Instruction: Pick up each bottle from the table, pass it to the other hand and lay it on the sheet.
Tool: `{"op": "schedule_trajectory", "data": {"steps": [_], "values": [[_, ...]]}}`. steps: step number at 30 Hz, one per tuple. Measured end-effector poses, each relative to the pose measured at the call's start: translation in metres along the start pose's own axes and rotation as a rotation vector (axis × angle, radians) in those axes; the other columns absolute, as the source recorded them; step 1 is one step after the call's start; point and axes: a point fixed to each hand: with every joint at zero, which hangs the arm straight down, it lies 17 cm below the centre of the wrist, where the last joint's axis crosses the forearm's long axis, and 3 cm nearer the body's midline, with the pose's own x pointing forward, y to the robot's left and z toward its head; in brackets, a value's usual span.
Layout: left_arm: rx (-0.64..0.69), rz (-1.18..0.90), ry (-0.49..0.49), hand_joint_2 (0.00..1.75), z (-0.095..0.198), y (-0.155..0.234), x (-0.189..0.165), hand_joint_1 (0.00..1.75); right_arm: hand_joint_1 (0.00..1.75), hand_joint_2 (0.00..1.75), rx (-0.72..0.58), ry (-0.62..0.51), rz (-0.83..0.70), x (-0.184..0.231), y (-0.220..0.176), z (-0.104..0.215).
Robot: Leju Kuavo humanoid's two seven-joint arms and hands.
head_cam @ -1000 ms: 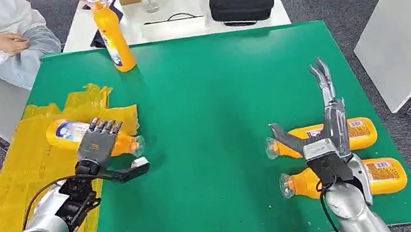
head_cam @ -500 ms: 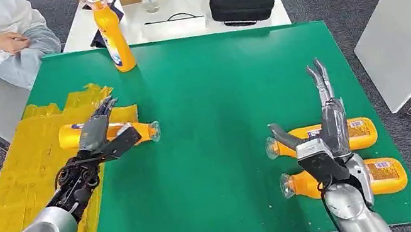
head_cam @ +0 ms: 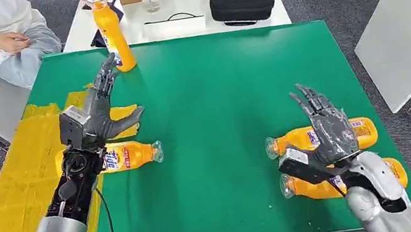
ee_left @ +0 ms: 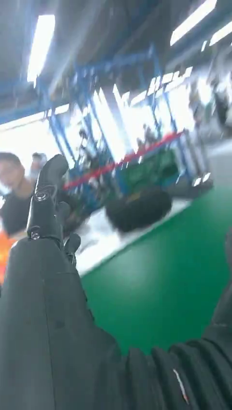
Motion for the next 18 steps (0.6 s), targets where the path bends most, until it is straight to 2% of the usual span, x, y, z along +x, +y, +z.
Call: {"op": "schedule_trajectory", "data": {"steps": [3,9,18], "values": [[-0.003,0.025,-0.037,1.75,-0.004,-0.006,0.018,0.0,0.0,1.75,0.078,0.017,0.009,-0.025,0.003,0.014],[-0.024,0.059,-0.092,1.75,-0.003,-0.018,0.036,0.0,0.0,1.75,0.137,0.036,0.05,-0.05,0.002,0.032],[-0.029,0.072,-0.102,1.75,0.007,-0.033,0.037,0.0,0.0,1.75,0.174,0.109,0.178,-0.098,-0.009,0.053]]}}
